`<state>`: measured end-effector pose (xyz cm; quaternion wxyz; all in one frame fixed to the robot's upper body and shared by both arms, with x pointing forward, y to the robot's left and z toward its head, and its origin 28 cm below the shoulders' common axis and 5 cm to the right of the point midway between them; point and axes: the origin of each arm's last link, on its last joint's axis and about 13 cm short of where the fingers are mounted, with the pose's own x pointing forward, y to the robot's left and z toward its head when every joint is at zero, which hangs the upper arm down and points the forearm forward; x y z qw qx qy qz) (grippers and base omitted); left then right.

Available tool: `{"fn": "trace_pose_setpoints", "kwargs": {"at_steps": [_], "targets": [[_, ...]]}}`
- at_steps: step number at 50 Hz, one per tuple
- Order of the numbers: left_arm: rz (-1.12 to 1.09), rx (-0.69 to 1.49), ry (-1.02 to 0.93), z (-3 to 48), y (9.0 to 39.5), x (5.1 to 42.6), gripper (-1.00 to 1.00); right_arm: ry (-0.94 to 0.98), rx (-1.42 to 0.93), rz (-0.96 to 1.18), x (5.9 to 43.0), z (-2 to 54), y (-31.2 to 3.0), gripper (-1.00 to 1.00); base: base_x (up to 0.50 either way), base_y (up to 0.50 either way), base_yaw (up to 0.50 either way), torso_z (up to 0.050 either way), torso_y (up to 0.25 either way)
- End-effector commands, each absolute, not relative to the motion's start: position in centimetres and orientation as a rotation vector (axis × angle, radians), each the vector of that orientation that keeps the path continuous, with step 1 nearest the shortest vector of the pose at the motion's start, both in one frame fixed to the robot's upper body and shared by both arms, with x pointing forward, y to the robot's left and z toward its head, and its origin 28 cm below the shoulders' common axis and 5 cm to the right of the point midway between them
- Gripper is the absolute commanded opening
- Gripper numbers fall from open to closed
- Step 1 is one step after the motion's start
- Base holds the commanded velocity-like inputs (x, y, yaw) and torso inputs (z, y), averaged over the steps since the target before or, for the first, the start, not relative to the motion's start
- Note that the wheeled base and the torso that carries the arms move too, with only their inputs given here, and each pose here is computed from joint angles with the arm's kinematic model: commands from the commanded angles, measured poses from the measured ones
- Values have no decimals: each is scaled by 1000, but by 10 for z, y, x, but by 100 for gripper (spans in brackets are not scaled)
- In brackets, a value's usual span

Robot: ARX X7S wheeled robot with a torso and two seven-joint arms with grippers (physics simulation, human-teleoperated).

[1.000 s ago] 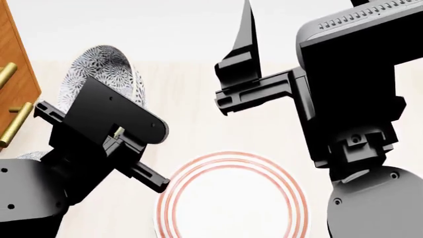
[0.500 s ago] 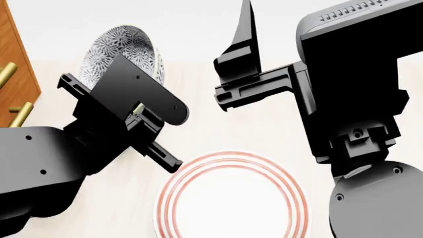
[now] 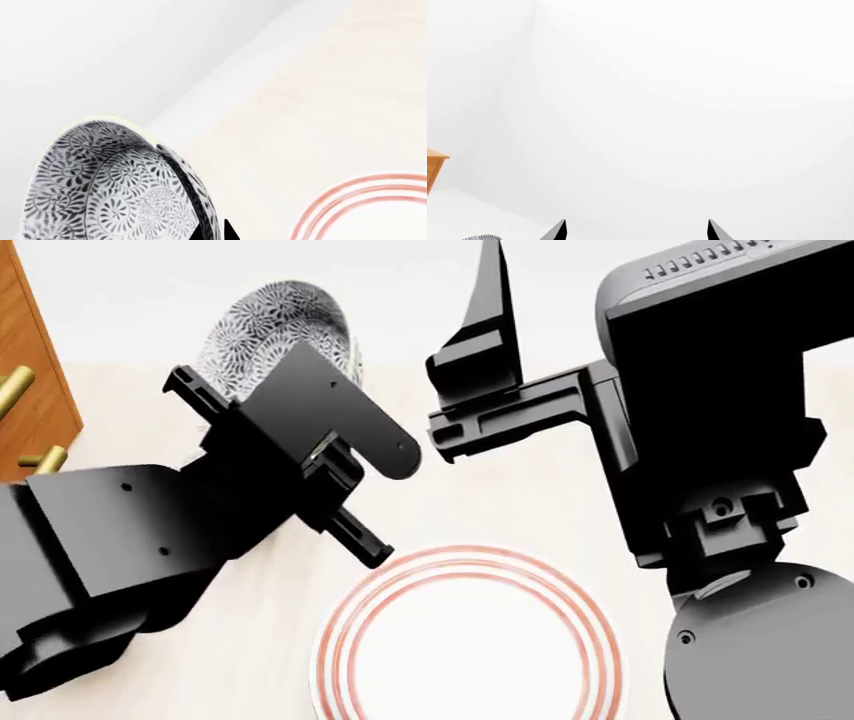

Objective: Put the bowl at the front on the plate.

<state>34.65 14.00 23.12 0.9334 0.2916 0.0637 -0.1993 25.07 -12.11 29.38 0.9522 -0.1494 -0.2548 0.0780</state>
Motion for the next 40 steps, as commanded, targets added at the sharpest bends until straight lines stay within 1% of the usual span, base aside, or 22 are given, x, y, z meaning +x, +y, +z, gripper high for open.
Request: {"fn": "trace_pose_setpoints", "kwargs": {"at_steps": [1,8,9,21,27,40], "targets": [[-379,649,119,231,136,364,-100,-527,-306,165,250,295,-120,100,0,0,0,0,0],[-379,664,123,232,133,369,-100,-529,-307,167,250,296,-120,100,0,0,0,0,0],[-373,672,129,232,130,376,-100,-531,-308,169,249,296,-120,100,0,0,0,0,0],[-353,713,154,229,126,390,-100,-534,-309,174,250,298,-119,100,0,0,0,0,1],[-336,738,174,219,124,400,-100,-535,-315,175,250,300,-119,100,0,0,0,0,0],[-367,783,201,217,122,408,-100,-533,-316,168,250,300,-120,100,0,0,0,0,1]]}}
